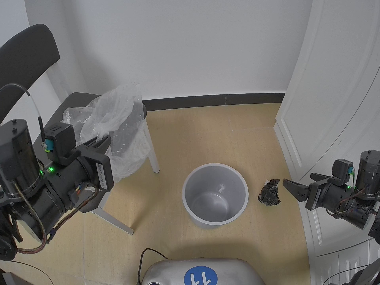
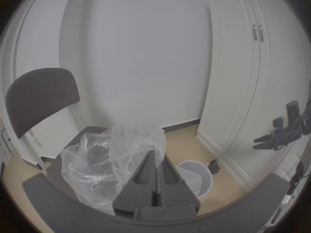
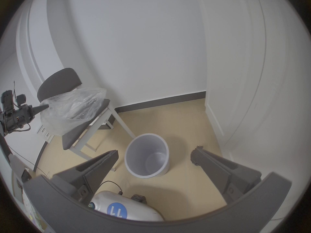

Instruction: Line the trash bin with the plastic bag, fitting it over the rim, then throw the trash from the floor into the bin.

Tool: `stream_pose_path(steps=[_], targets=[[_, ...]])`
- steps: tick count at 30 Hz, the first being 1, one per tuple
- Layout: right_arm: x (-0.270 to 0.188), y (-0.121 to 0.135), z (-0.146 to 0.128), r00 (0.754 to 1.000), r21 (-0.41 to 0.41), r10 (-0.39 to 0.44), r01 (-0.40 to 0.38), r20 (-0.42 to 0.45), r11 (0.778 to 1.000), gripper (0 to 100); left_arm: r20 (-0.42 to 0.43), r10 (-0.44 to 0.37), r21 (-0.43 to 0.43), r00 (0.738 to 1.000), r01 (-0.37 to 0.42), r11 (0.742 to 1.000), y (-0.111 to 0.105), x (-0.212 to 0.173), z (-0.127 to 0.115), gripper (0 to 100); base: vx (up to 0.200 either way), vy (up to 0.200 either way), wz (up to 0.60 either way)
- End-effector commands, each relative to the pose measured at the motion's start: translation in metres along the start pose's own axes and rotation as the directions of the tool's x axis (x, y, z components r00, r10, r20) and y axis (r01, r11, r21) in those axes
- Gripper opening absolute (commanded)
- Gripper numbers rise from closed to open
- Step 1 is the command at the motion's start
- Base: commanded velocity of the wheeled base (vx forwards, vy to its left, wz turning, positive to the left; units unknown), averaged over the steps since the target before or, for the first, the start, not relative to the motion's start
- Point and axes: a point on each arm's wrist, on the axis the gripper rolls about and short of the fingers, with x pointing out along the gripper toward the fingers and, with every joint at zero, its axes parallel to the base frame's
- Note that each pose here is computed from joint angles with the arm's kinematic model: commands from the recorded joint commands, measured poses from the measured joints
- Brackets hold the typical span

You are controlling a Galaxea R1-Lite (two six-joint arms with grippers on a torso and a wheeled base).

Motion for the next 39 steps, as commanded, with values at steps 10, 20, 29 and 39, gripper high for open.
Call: stream_pose_path(steps=[10, 20, 29, 39], targets=[[0.051, 0.022, -0.013, 0.995, 0.048, 0.047, -0.043, -0.085, 0.998, 100, 0.123, -0.154, -0.111, 0.98, 0.167, 0.98, 0.0, -0.034, 0.012, 0, 0.0, 0.0, 0.0], [0.086, 0.028, -0.033, 0.998, 0.095, 0.058, -0.054, -0.034, 0.994, 100, 0.165, -0.202, -0.117, 0.965, 0.222, 0.968, 0.002, -0.052, 0.016, 0, 0.0, 0.0, 0.0], [0.091, 0.037, -0.037, 0.995, 0.096, 0.101, -0.102, 0.017, 0.99, 100, 0.196, -0.355, -0.108, 0.914, 0.38, 0.919, -0.008, -0.08, 0.015, 0, 0.0, 0.0, 0.0], [0.097, 0.041, -0.032, 0.993, 0.102, 0.11, -0.113, 0.039, 0.988, 100, 0.234, -0.416, -0.116, 0.879, 0.45, 0.886, -0.008, -0.09, 0.018, 0, 0.0, 0.0, 0.0]])
